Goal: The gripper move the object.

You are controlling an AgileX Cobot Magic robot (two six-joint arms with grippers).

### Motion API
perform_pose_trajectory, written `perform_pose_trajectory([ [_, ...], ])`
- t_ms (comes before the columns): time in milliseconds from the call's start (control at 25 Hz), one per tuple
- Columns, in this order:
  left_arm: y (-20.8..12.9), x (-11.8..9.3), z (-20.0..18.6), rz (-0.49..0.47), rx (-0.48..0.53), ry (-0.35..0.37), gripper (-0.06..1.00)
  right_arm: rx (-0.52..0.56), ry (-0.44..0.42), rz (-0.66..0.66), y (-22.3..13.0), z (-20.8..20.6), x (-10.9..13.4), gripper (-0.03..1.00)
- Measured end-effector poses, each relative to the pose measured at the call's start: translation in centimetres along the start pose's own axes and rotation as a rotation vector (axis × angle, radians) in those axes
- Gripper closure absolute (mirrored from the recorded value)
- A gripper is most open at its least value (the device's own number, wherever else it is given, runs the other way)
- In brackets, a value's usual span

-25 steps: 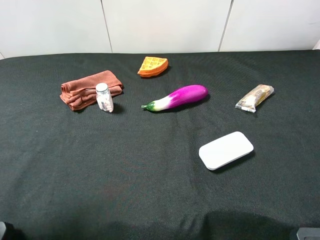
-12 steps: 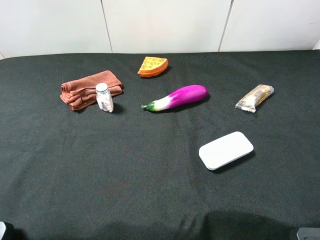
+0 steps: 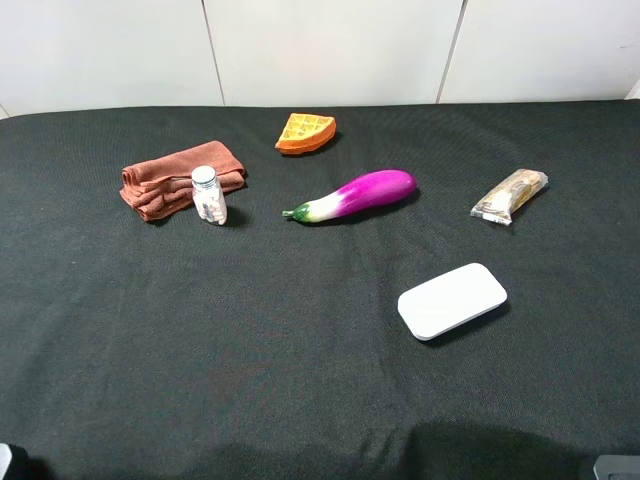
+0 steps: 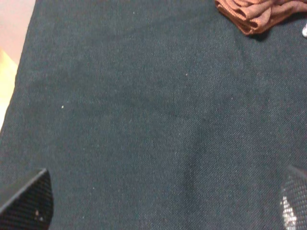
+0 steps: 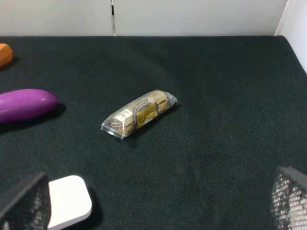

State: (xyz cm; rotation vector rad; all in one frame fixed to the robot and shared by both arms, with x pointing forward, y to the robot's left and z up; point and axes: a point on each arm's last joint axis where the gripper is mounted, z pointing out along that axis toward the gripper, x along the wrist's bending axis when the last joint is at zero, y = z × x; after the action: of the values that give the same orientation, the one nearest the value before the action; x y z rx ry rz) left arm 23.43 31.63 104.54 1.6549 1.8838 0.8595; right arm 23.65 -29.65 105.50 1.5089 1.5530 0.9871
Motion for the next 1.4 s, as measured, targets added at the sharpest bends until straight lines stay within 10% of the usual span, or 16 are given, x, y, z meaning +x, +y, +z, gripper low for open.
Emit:
perform_pose_trajectory([
  [1400,-0.75,0.04,-0.10,-0.011,-0.158,-0.019,-0.03,0.007,0.001,0.001,0.05,0.10,0.01,0.27],
])
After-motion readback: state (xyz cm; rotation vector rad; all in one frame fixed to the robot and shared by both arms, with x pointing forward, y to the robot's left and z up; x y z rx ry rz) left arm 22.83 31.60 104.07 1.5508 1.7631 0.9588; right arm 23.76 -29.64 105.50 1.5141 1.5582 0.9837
